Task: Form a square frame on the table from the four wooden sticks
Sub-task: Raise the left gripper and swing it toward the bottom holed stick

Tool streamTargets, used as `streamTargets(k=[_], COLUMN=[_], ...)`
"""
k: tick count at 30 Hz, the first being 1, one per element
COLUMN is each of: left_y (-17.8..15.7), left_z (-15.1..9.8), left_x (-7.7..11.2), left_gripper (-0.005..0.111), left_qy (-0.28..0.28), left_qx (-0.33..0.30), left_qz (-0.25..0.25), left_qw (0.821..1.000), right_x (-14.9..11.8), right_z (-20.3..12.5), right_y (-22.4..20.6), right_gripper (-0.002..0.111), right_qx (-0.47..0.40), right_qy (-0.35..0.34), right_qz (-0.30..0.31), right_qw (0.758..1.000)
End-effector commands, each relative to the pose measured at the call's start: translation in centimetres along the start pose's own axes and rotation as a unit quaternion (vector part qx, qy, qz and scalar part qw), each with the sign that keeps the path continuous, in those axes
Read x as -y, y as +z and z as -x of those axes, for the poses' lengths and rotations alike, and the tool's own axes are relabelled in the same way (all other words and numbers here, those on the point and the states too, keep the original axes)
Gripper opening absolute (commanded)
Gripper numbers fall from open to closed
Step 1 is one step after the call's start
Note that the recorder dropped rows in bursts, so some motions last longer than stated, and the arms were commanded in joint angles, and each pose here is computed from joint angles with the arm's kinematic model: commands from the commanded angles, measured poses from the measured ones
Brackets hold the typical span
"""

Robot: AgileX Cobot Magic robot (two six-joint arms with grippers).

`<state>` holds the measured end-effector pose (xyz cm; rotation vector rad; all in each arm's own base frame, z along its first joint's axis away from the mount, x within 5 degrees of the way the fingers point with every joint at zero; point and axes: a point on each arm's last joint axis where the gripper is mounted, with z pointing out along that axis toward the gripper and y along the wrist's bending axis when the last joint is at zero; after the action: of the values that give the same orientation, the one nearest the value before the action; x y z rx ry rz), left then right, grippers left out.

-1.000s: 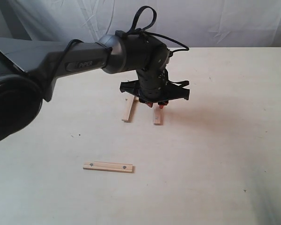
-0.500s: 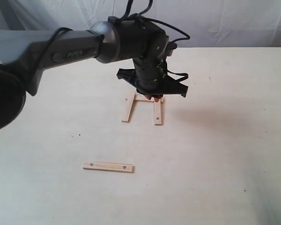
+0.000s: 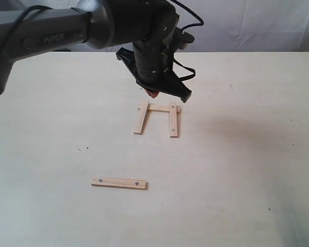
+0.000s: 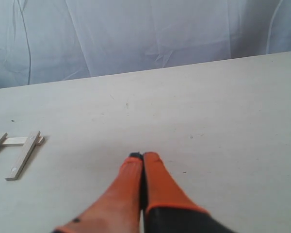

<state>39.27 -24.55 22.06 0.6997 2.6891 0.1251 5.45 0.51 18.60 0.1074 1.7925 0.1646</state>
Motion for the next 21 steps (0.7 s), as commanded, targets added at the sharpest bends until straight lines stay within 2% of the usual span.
streamTargets(k=[1, 7, 12, 14, 17, 21], left_y=[-1.4, -1.8, -1.6, -1.5, -0.9, 0.0], left_z=[-1.2, -4.2, -7.3, -8.8, -10.9, -12.9], left_x=[-0.6, -1.8, -3.2, -3.3, -3.1, -2.3], left_gripper=[0.000, 0.000, 0.000, 0.000, 0.000, 0.000], left_qy=[0.047, 0.090, 0.120, 0.161, 0.247, 0.279], left_qx=[0.009, 0.041, 0.036, 0.025, 0.012, 0.013], left_qz=[-0.014, -0.080, -0.090, -0.091, -0.097, -0.121], left_qw=[0.999, 0.992, 0.988, 0.982, 0.964, 0.953], right_x=[0.0, 0.0, 0.0, 0.0, 0.0, 0.0], right_z=[0.0, 0.0, 0.0, 0.0, 0.0, 0.0], right_y=[0.0, 0.0, 0.0, 0.0, 0.0, 0.0], right_gripper=[-0.001, -0.001, -0.001, -0.001, -0.001, -0.001], right_qx=[0.006, 0.006, 0.006, 0.006, 0.006, 0.006], right_qy=[0.000, 0.000, 0.000, 0.000, 0.000, 0.000], right_qz=[-0.003, -0.003, -0.003, -0.003, -0.003, -0.003], right_qw=[1.000, 1.000, 1.000, 1.000, 1.000, 1.000])
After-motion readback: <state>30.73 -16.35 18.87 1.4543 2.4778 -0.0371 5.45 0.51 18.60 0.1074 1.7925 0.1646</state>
